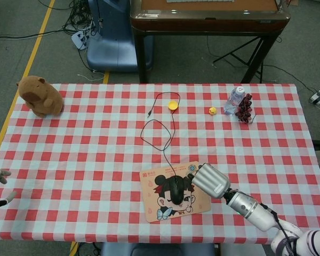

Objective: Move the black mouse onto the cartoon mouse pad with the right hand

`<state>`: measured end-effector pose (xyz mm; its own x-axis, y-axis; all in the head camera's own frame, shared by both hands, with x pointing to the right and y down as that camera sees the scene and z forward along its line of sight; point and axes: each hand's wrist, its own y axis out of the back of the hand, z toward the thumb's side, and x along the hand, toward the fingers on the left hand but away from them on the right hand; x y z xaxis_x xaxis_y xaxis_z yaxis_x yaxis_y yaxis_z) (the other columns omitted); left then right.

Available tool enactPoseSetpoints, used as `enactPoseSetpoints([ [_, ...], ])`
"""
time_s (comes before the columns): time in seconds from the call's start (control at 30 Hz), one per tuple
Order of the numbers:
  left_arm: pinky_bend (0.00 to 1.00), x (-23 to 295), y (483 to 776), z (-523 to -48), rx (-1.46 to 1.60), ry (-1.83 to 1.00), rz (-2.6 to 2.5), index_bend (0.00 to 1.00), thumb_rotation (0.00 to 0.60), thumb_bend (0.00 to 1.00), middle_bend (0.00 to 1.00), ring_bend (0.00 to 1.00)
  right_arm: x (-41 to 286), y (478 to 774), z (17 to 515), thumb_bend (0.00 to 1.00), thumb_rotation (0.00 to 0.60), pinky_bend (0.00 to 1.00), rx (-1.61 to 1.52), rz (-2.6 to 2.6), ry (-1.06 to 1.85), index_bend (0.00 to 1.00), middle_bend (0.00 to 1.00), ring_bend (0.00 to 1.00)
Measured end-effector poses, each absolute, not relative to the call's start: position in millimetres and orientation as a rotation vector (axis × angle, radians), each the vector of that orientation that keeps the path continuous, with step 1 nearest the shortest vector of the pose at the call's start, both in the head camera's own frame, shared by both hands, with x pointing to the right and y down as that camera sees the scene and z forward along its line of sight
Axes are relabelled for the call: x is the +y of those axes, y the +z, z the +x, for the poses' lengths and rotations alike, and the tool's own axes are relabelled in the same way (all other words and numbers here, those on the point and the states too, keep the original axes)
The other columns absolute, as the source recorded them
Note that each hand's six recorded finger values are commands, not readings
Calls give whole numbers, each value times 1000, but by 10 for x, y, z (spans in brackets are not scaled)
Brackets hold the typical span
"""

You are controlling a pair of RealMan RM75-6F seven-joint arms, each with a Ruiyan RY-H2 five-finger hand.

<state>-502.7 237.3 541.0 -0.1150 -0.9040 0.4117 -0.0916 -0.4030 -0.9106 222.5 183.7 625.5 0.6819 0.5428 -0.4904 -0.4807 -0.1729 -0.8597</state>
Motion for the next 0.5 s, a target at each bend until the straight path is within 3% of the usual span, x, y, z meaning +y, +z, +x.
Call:
enactPoseSetpoints([
  [0.3,598,2399,5445,-4873,1117,-1535,-1594,491,600,178,527,439,1746,5922,3014,0,600,631,-322,-1423,1211,376,646,551],
  [0.5,598,2430,5459,-4757,1099,-1493,-1646,491,600,178,527,439,1850,5720,3566,0,600,594,-556,-1379,1391,376,606,513],
])
